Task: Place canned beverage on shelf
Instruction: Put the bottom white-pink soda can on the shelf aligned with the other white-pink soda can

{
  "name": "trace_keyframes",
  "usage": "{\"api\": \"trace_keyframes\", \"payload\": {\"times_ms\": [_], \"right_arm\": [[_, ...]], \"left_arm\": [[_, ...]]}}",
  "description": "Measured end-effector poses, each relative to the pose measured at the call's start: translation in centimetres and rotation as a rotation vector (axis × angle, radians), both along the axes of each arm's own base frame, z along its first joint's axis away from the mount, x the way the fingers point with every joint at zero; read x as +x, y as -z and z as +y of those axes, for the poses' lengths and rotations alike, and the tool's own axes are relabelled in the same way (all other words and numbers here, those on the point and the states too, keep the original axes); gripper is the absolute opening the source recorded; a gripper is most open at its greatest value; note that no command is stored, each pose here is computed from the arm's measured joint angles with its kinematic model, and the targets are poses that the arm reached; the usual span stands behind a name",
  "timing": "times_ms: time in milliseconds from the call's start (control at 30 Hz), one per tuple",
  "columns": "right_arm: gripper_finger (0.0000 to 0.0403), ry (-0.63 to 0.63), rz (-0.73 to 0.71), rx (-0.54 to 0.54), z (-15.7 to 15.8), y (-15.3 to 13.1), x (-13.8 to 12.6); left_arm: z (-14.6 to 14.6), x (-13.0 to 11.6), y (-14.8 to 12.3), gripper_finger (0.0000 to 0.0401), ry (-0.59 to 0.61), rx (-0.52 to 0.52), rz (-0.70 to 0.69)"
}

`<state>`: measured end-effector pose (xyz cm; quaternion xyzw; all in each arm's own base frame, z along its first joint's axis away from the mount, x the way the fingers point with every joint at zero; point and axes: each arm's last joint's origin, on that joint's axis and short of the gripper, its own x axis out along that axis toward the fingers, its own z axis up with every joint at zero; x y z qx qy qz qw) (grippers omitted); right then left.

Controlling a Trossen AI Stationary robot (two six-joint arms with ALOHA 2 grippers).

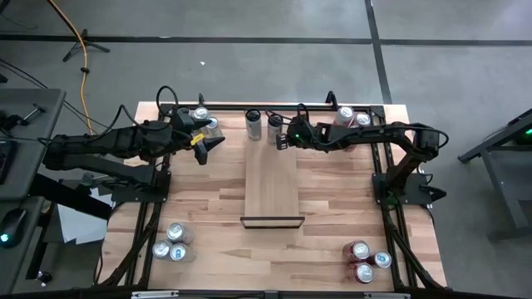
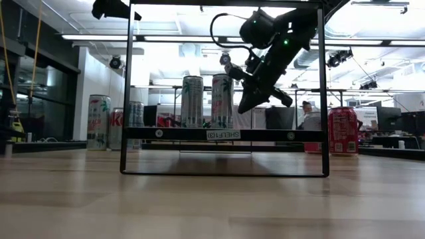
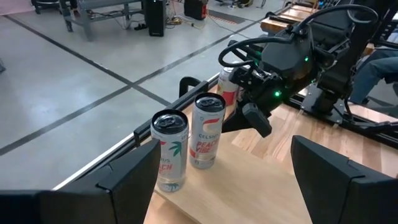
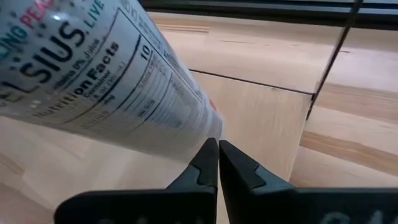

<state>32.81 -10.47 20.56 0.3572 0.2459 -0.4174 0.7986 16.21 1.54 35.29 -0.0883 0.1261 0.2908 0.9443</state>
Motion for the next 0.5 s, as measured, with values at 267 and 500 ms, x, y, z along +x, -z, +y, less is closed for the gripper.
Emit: {"api": "trace_keyframes", "payload": {"times_ms": [267,500], "right_arm": [[0.0,-0.025,-0.039,-0.013,0.8,-0.3,0.5],[0.0,-0.047,-0.055,-0.03,1.6,-0.4,0.9]], "left_arm": [[0.0,0.0,0.0,0.0299,0.0,0.0,0.0],[0.0,0.0,0.0,0.0299,0.0,0.0,0.001]]}}
